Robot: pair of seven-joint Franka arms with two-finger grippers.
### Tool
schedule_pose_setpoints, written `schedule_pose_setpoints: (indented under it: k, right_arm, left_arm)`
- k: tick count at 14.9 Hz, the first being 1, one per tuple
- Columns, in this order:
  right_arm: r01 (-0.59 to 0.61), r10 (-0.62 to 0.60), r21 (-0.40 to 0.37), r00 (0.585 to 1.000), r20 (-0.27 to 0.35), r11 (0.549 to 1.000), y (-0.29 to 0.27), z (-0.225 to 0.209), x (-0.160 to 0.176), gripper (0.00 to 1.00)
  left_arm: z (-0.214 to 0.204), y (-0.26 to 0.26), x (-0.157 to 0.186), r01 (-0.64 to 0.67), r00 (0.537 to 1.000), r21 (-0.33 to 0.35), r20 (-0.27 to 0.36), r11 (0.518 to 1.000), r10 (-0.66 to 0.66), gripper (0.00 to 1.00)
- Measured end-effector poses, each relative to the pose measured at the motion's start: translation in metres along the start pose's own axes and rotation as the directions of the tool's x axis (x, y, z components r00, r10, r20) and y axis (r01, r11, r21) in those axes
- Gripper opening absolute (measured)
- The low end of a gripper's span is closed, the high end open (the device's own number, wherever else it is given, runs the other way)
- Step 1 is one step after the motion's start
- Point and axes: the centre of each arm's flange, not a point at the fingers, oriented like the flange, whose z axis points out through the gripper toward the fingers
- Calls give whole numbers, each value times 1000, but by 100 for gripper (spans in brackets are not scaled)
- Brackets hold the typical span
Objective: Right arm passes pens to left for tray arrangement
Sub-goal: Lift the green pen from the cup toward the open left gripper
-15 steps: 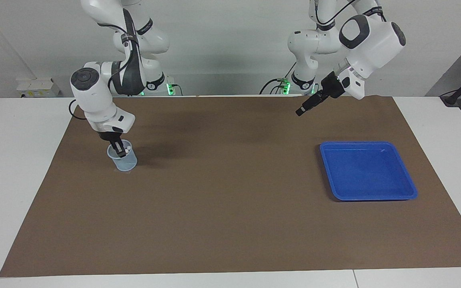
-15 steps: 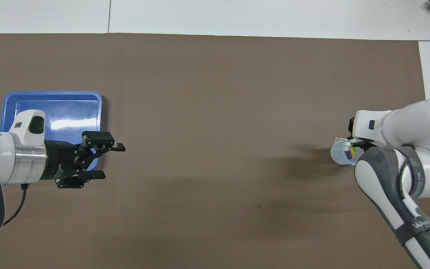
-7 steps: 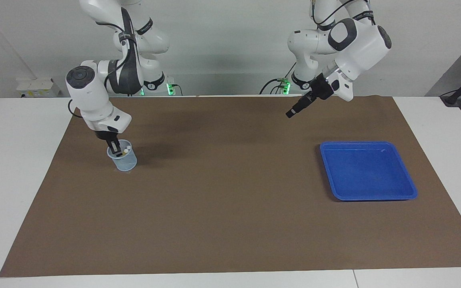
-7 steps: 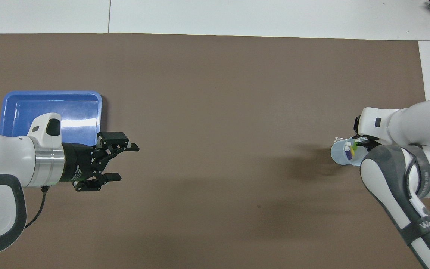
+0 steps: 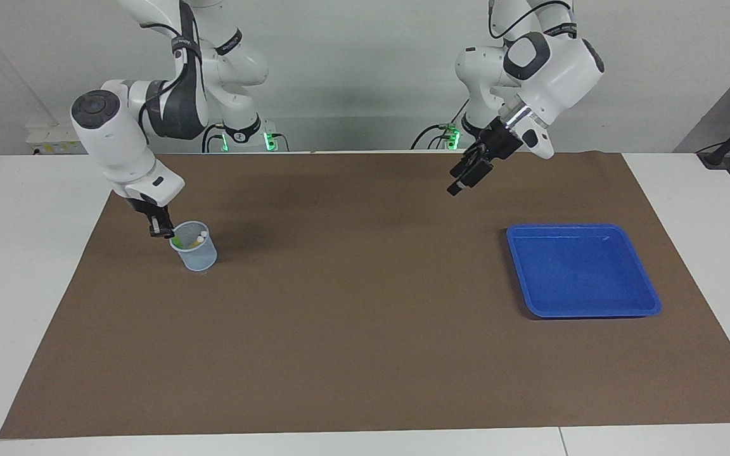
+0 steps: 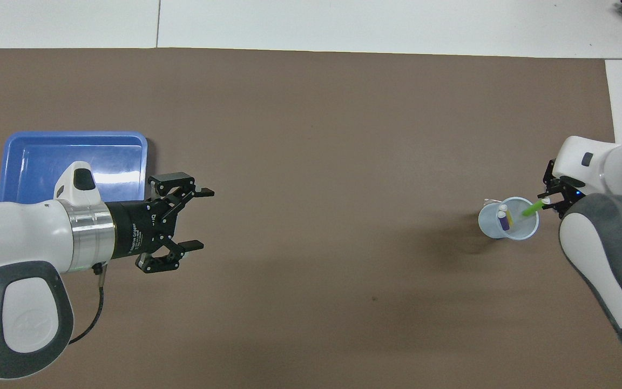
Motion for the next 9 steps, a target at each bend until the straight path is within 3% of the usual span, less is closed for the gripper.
schedule_pose_setpoints:
  k: [3, 5, 7, 9]
  right_arm:
    - [-136, 137, 25, 991, -1, 990, -3, -48, -5, 19]
    - [-273, 274, 19, 962, -6, 962, -7, -88, -5, 19]
    - [-402, 400, -20, 915, -60, 916, -17, -135, 3, 19]
    - [-560, 557, 6, 821, -125, 828, -37, -170, 17, 19]
  left_arm:
    - [-1, 1, 1, 38, 999, -16, 1, 999, -38, 100]
    - [-2, 1, 3, 56, 998, -23, 1, 998, -56, 100]
    - [-4, 2, 4, 73, 997, -30, 0, 997, -73, 100]
    - [-7, 5, 6, 85, 996, -50, -6, 995, -85, 100]
